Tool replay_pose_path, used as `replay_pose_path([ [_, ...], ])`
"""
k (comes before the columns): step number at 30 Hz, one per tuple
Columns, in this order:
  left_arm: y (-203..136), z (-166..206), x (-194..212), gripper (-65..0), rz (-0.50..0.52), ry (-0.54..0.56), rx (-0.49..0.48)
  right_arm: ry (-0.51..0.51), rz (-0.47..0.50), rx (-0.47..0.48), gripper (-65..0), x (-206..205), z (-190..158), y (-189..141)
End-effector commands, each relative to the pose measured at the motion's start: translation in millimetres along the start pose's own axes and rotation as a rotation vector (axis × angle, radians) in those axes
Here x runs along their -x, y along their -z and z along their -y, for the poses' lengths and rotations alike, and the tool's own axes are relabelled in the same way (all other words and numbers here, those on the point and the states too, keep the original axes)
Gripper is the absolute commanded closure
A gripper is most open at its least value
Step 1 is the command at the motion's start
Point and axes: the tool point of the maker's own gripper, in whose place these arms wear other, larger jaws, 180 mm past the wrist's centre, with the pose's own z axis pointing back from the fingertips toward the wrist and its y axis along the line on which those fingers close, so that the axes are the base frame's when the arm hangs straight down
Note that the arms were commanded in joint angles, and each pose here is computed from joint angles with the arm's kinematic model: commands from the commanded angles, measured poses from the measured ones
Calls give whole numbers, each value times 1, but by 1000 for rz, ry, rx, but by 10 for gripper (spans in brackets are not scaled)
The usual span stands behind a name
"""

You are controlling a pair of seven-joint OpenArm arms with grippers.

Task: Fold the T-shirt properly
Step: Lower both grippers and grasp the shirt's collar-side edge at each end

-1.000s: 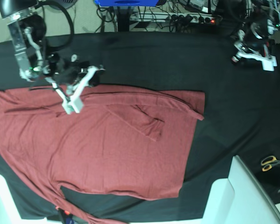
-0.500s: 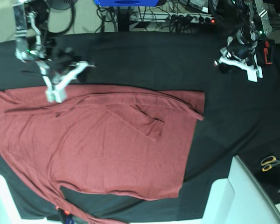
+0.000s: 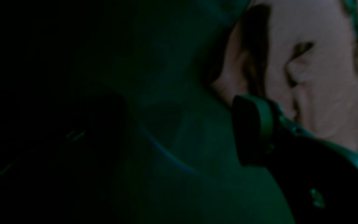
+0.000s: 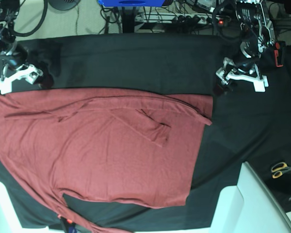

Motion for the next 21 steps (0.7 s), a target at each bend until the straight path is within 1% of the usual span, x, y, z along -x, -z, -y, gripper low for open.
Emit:
replay_pose_path([
  [1,2,2,-2,-518,-7,2,1,-10,40,-13,-480,-15,1,-4],
  [6,17,16,-3,-517,0,-28,29,-2,33,-6,-474,-12,4,-3],
  [11,35,27,0,-517,-18,-75,50,-2,33,-6,-474,-12,4,-3],
  [14,44,36,7,-517,-45,-67,67,-2,33,-6,-474,-12,4,-3],
  [18,50,43,5,-510,-46,-70,78,-3,33,-6,-474,-13,4,-3],
  [19,50,44,4,-487,-45,-69,79,-3,33,-6,-474,-13,4,-3],
  [21,50,43,5,-418,-46,-70,78,-3,33,-6,-474,-13,4,-3],
])
